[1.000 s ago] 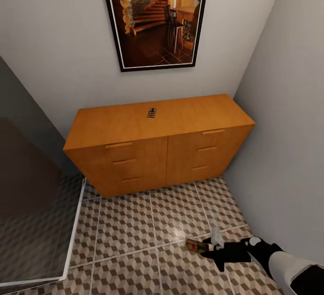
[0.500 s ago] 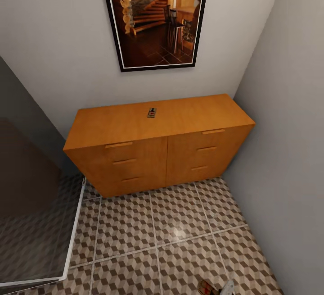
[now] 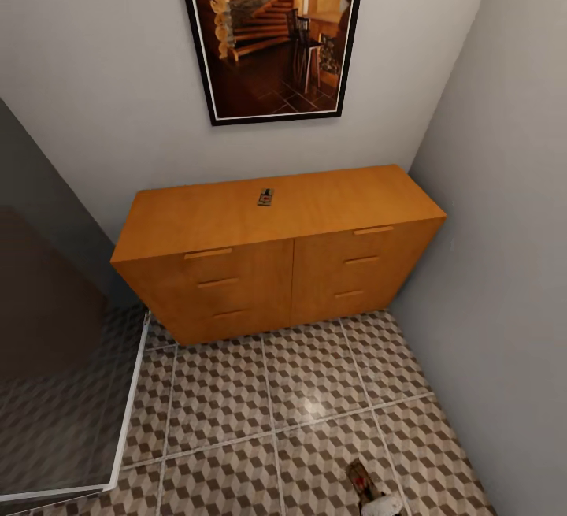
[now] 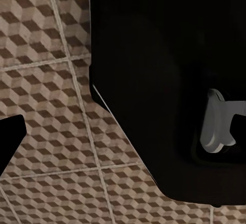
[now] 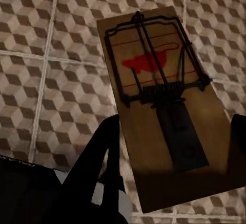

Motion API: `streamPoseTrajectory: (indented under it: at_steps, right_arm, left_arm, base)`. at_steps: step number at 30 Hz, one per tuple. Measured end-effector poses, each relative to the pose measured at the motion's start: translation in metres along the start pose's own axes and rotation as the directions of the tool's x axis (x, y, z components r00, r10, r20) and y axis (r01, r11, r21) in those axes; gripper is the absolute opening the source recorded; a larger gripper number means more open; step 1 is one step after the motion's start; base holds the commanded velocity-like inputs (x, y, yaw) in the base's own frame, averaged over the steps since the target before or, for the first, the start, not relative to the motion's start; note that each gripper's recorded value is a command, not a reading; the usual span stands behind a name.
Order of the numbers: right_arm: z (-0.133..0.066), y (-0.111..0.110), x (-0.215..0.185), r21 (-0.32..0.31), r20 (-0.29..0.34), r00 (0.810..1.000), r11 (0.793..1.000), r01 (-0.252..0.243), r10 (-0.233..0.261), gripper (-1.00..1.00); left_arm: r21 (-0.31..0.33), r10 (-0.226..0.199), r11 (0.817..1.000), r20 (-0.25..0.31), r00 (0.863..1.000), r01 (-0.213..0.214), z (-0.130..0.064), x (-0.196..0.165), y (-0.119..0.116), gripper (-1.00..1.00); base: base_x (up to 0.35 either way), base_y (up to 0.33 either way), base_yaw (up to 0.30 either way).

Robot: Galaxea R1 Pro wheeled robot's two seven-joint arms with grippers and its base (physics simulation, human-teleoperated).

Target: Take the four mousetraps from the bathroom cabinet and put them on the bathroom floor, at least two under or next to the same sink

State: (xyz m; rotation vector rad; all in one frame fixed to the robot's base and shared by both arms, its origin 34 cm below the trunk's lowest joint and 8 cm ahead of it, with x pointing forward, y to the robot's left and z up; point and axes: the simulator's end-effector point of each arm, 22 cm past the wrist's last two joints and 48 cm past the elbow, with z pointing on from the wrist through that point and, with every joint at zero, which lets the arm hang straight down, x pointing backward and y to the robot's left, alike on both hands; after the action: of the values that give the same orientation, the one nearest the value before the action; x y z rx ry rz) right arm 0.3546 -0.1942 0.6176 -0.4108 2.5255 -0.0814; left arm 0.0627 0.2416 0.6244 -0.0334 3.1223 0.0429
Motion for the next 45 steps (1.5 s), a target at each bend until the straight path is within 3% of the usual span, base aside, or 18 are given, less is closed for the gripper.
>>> streamPoseTrajectory:
  at_steps: [2, 4, 5, 6, 7, 9, 13, 16, 19, 23, 26, 31, 37, 43, 45]
  right_arm:
    - [-0.001, -0.015, -0.005, 0.084, 0.019, 0.999, 0.996, -0.03, 0.028, -1.0]
    - [-0.005, -0.042, -0.003, 0.212, 0.024, 0.995, 0.972, -0.096, 0.093, -1.0]
    - [-0.007, -0.048, -0.002, 0.241, 0.025, 0.994, 0.964, -0.113, 0.11, -1.0]
    - [-0.01, -0.06, 0.001, 0.294, 0.034, 0.987, 0.943, -0.157, 0.154, -1.0]
    - [-0.014, -0.076, 0.002, 0.353, 0.061, 0.975, 0.909, -0.221, 0.213, -1.0]
    - [-0.019, -0.091, 0.002, 0.401, 0.104, 0.96, 0.872, -0.28, 0.26, -1.0]
    - [-0.022, -0.096, 0.0, 0.419, 0.132, 0.949, 0.852, -0.315, 0.285, -1.0]
    - [-0.022, -0.095, -0.001, 0.419, 0.139, 0.947, 0.849, -0.322, 0.291, -1.0]
    - [-0.021, -0.091, -0.004, 0.401, 0.146, 0.945, 0.856, -0.326, 0.292, -1.0]
    - [-0.018, -0.088, -0.006, 0.375, 0.15, 0.945, 0.868, -0.326, 0.29, -1.0]
    - [-0.014, -0.078, -0.009, 0.324, 0.147, 0.946, 0.89, -0.321, 0.288, -1.0]
    - [-0.013, -0.079, -0.008, 0.312, 0.145, 0.947, 0.895, -0.319, 0.286, -1.0]
    - [-0.013, -0.078, -0.007, 0.306, 0.144, 0.948, 0.898, -0.316, 0.285, -1.0]
    - [-0.013, -0.078, -0.007, 0.306, 0.144, 0.948, 0.898, -0.316, 0.285, -1.0]
    - [-0.013, -0.079, -0.007, 0.306, 0.143, 0.948, 0.898, -0.315, 0.284, -1.0]
  left_arm:
    - [0.004, -0.002, 1.0, 0.013, 1.0, 0.002, 0.001, -0.006, -0.002, 1.0]
    - [0.011, -0.008, 1.0, 0.04, 0.999, 0.007, 0.004, -0.019, -0.006, 1.0]
    - [0.012, -0.009, 1.0, 0.045, 0.999, 0.008, 0.004, -0.022, -0.007, 1.0]
    - [0.014, -0.011, 1.0, 0.053, 0.999, 0.01, 0.005, -0.026, -0.008, 1.0]
    - [0.016, -0.012, 1.0, 0.062, 0.998, 0.011, 0.005, -0.029, -0.009, 1.0]
    - [0.015, -0.014, 1.0, 0.067, 0.998, 0.013, 0.005, -0.032, -0.009, 1.0]
    - [0.001, -0.015, 1.0, 0.08, 0.997, 0.015, 0.006, -0.038, -0.006, 1.0]
    - [-0.022, -0.019, 1.0, 0.106, 0.994, 0.022, 0.008, -0.05, -0.003, 1.0]
    - [-0.058, -0.029, 0.998, 0.15, 0.988, 0.038, 0.009, -0.073, 0.0, 1.0]
    - [-0.076, -0.038, 0.996, 0.168, 0.985, 0.051, 0.01, -0.089, -0.001, 1.0]
    - [-0.056, -0.043, 0.997, 0.162, 0.986, 0.053, 0.013, -0.116, -0.014, 1.0]
    - [-0.013, -0.056, 0.998, 0.194, 0.979, 0.059, 0.009, -0.167, -0.033, 1.0]
    - [0.052, -0.071, 0.997, 0.24, 0.968, 0.06, -0.008, -0.234, -0.062, 1.0]
    - [0.113, -0.069, 0.993, 0.278, 0.958, 0.038, -0.043, -0.301, -0.084, 1.0]
    - [0.131, -0.073, 0.991, 0.307, 0.949, 0.034, -0.058, -0.324, -0.09, 1.0]
  base:
    - [0.0, 0.0, 0.0]
    - [0.0, 0.0, 0.0]
    - [0.0, 0.0, 0.0]
    - [0.0, 0.0, 0.0]
    - [0.0, 0.0, 0.0]
    - [0.0, 0.0, 0.0]
    - [0.0, 0.0, 0.0]
    - [0.0, 0.0, 0.0]
    - [0.0, 0.0, 0.0]
    - [0.0, 0.0, 0.0]
    - [0.0, 0.0, 0.0]
    - [0.0, 0.0, 0.0]
    - [0.0, 0.0, 0.0]
    - [0.0, 0.0, 0.0]
    - [0.0, 0.0, 0.0]
